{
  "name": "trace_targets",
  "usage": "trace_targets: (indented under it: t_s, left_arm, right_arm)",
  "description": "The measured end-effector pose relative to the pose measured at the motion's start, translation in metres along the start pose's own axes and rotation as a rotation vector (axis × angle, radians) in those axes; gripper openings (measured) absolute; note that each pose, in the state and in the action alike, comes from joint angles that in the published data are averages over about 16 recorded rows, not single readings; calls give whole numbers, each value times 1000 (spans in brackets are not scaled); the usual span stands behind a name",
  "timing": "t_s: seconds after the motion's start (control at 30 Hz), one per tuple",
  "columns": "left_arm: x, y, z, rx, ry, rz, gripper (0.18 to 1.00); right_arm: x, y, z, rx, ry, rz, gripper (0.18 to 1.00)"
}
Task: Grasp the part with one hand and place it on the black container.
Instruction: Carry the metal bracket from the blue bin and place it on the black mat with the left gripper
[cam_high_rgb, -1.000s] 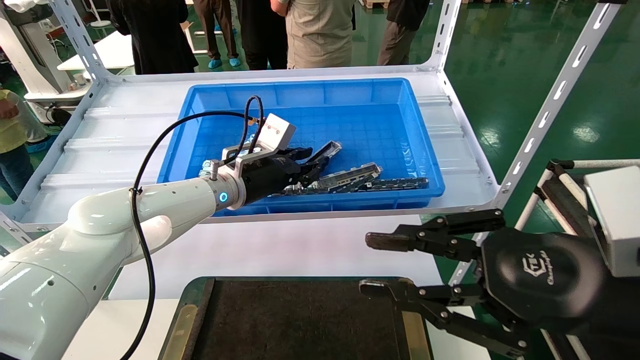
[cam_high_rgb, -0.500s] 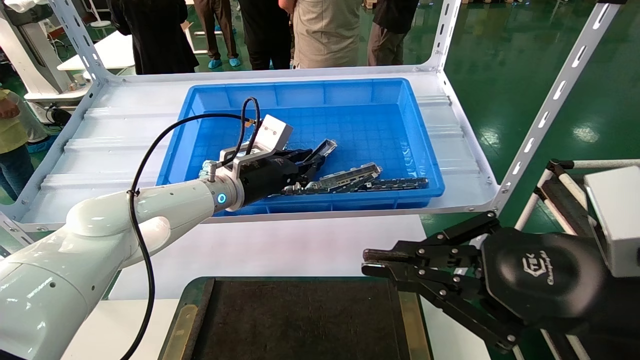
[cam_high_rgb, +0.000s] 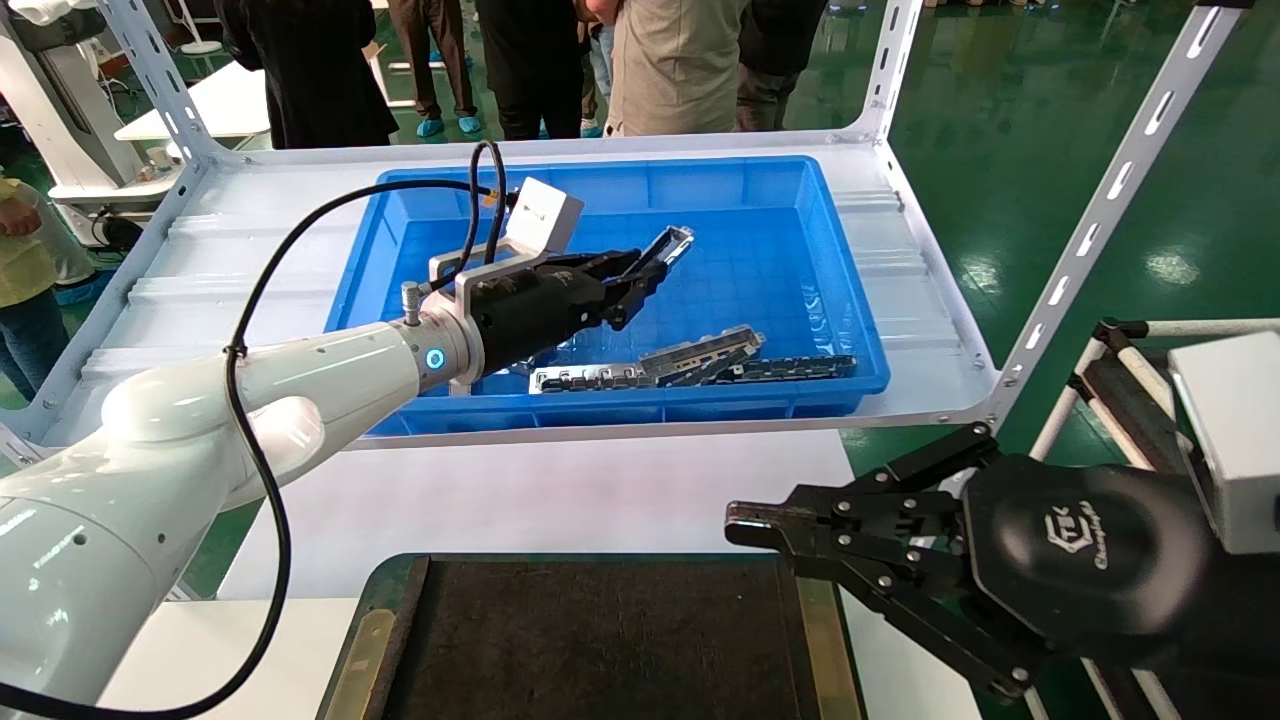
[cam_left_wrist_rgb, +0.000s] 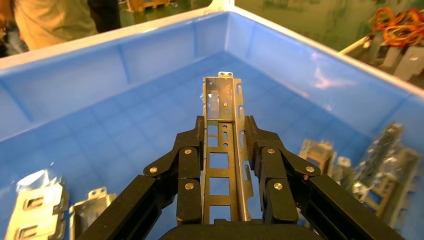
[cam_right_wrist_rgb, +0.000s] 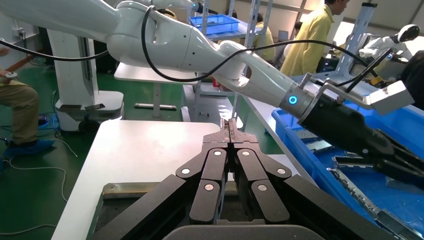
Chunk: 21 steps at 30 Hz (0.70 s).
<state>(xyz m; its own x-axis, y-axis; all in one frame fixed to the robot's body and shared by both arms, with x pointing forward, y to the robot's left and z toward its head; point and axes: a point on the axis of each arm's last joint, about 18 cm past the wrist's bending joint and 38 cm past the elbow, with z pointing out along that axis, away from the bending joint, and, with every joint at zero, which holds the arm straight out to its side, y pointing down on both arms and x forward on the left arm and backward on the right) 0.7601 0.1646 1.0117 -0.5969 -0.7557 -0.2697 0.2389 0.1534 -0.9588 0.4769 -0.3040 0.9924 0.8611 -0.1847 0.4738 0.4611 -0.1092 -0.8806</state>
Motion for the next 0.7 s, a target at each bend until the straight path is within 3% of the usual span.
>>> trace_targets:
  t_s: [0.33,0.7]
  left_arm:
    - [15,-28,-20,82,183,-6,348]
    - [47,-36,-74,141,465,-10,348]
  right_arm:
    - [0,0,0,0,0,0,191]
    - [0,0,0,0,0,0,191]
